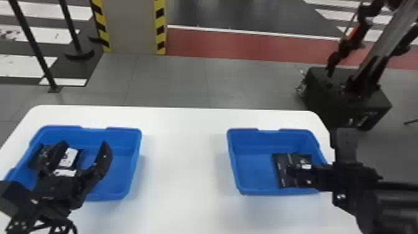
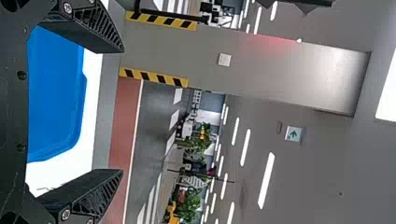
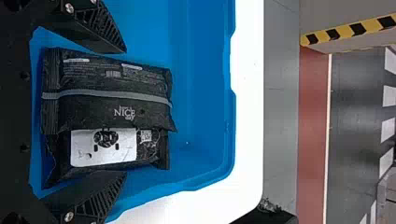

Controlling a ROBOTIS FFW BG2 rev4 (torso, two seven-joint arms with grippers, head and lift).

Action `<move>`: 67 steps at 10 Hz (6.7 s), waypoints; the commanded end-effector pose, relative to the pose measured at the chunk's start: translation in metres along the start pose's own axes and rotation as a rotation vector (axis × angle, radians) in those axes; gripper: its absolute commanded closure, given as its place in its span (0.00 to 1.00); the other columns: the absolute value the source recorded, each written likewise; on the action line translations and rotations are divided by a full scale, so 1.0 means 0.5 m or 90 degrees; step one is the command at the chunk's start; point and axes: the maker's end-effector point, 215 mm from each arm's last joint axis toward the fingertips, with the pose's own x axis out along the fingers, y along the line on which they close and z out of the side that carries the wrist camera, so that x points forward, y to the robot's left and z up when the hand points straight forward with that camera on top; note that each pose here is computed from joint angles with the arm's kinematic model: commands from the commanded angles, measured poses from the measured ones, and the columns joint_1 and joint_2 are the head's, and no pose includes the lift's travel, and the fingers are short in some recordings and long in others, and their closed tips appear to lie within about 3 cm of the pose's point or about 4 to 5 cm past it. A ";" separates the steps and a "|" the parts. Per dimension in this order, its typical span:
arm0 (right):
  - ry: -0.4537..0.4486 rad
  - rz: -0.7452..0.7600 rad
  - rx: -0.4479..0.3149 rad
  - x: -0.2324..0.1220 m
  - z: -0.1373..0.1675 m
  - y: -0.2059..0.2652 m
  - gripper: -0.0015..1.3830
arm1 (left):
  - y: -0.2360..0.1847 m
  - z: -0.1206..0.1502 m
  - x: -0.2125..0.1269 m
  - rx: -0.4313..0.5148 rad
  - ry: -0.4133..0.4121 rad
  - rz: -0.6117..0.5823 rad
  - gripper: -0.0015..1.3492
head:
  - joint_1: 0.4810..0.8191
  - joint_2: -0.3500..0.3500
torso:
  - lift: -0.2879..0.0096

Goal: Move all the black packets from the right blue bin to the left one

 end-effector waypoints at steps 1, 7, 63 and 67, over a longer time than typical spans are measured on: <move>0.022 -0.003 0.007 0.016 -0.012 -0.002 0.07 | 0.002 0.000 -0.002 -0.002 0.000 0.003 0.08 | 0.63 0.31 | 0.60; 0.054 0.026 0.018 0.038 -0.038 0.037 0.07 | 0.005 0.000 -0.004 -0.005 -0.001 0.005 0.09 | 0.63 0.33 | 0.60; -0.333 0.492 -0.076 -0.134 0.234 0.425 0.21 | 0.050 0.126 0.019 0.073 -0.136 0.093 0.35 | 0.63 0.77 | 0.60; -0.322 0.228 -0.057 -0.284 0.190 0.298 0.21 | 0.009 0.117 0.020 0.036 -0.137 0.057 0.06 | 0.63 0.61 | 0.60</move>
